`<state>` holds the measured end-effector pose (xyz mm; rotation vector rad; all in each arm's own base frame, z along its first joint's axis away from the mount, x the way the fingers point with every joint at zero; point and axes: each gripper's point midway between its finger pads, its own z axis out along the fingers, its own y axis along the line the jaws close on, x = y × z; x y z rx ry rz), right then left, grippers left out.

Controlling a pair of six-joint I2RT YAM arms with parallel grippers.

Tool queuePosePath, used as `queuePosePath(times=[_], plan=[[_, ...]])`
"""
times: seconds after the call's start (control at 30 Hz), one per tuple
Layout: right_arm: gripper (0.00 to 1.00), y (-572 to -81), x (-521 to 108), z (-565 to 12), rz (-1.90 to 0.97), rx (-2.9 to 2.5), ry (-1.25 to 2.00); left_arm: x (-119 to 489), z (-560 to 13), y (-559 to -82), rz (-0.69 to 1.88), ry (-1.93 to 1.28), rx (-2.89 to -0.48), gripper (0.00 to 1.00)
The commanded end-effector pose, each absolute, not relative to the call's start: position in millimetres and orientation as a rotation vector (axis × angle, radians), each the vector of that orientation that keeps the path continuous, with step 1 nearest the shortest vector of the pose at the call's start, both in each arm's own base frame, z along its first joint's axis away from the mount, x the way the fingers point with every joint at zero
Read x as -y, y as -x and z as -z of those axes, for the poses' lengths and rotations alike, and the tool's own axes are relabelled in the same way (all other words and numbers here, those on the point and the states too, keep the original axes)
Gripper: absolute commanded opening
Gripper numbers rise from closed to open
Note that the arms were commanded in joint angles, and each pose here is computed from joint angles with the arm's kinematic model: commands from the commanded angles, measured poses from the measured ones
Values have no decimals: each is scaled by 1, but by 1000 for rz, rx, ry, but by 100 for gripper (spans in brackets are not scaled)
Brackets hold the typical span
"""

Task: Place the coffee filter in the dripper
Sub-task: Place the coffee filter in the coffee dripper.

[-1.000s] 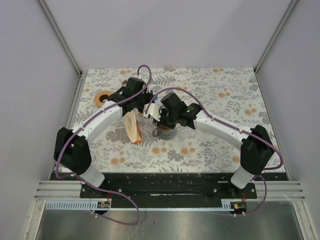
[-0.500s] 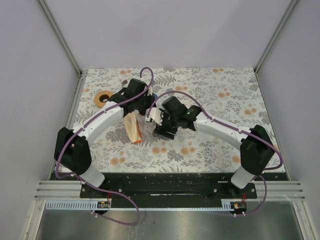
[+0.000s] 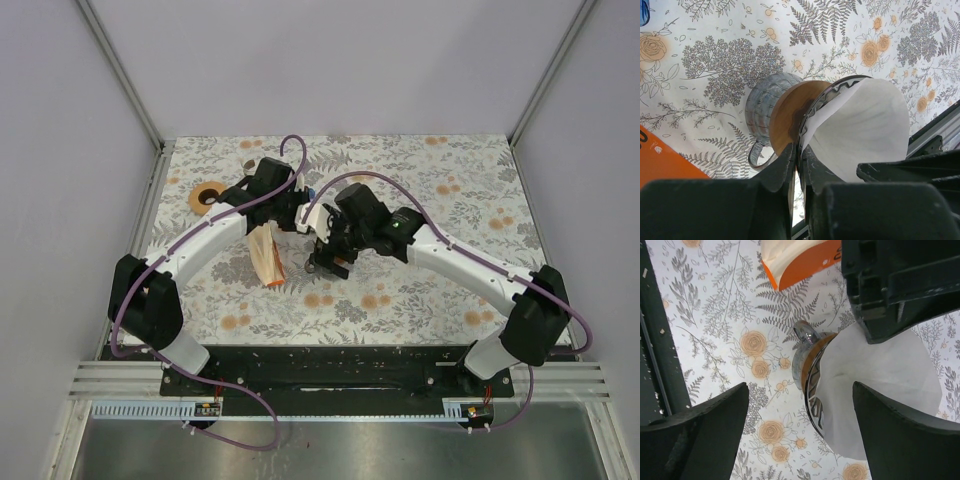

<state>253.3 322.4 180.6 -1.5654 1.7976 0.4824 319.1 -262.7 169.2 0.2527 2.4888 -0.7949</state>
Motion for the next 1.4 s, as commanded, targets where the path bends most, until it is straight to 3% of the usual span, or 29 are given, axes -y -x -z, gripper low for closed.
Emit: queuePosePath(times=[0.0,0.23,0.43,0.7,1.37], plan=[[92,-249,-327,-225,-591,-1767,1462,264,-181,-319,811,-282,-2442,11],[91,-281,-303,-260,-721,-1877,1125,264,-186,-317,817,-297,-2425,20],[91,-324,-267,-255,-534,-2019,797,265,-189,-317,824,-313,-2416,33],[90,-336,-263,-238,-537,-2079,698,265,-199,-317,827,-324,-2390,38],[84,-351,-256,-142,-458,-2335,612,265,-160,-312,794,-339,-2477,39]])
